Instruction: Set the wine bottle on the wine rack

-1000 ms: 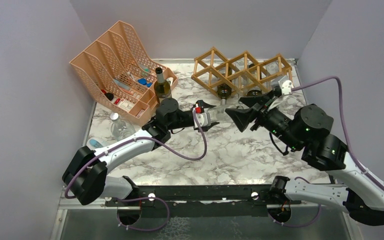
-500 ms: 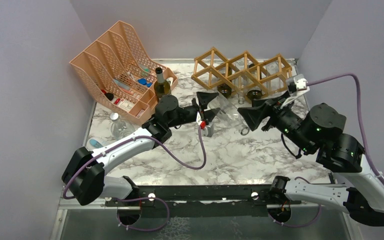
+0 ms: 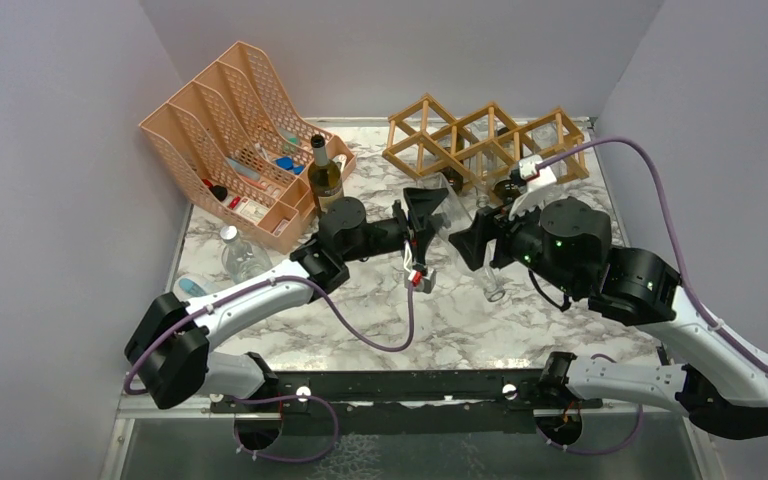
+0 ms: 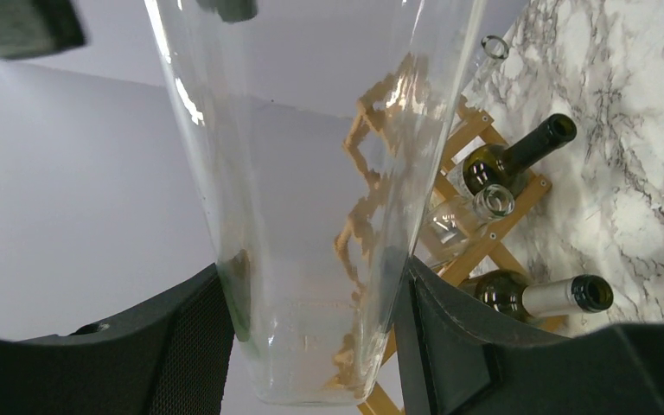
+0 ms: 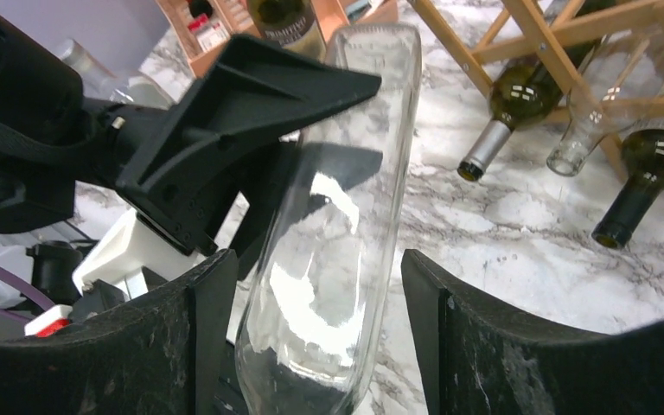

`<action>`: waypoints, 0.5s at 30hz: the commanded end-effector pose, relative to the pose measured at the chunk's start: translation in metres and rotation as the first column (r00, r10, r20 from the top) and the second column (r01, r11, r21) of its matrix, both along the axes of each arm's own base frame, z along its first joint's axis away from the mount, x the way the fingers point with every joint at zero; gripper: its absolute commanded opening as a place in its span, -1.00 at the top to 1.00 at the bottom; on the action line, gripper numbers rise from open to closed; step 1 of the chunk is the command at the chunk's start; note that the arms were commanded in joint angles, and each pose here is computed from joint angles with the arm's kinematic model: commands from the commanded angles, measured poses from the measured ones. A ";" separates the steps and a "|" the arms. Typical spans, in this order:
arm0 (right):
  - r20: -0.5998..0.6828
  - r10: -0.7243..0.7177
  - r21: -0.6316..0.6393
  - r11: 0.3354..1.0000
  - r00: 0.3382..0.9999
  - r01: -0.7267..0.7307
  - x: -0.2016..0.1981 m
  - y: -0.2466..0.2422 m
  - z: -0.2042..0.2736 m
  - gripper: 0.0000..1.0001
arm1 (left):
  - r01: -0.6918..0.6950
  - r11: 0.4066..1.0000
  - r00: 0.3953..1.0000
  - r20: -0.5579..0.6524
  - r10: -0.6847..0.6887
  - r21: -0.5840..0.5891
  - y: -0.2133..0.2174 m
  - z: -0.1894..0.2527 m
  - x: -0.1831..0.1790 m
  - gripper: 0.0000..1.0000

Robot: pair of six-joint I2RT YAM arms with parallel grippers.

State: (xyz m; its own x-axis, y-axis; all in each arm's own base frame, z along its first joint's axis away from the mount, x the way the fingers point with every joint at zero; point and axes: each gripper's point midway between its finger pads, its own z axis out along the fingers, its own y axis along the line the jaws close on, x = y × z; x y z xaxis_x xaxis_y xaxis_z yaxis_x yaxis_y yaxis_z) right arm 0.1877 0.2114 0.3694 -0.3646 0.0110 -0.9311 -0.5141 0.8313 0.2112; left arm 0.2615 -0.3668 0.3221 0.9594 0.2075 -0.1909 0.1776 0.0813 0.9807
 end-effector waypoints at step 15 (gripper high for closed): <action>-0.226 0.044 -0.105 0.992 0.973 -0.070 -0.026 0.003 -0.073 -0.43 | -0.099 0.993 0.987 0.119 0.106 -0.060 0.003 0.033 0.020 1.00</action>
State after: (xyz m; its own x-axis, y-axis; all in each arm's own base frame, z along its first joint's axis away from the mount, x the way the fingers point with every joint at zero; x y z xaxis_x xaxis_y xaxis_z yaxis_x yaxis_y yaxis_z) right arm 0.1733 0.2111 0.3123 -0.5035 -0.0922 -0.8591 -0.5033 0.8394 0.2049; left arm 0.2774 -0.3672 0.3050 0.9475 0.2807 -0.1531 0.1476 0.0406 0.9882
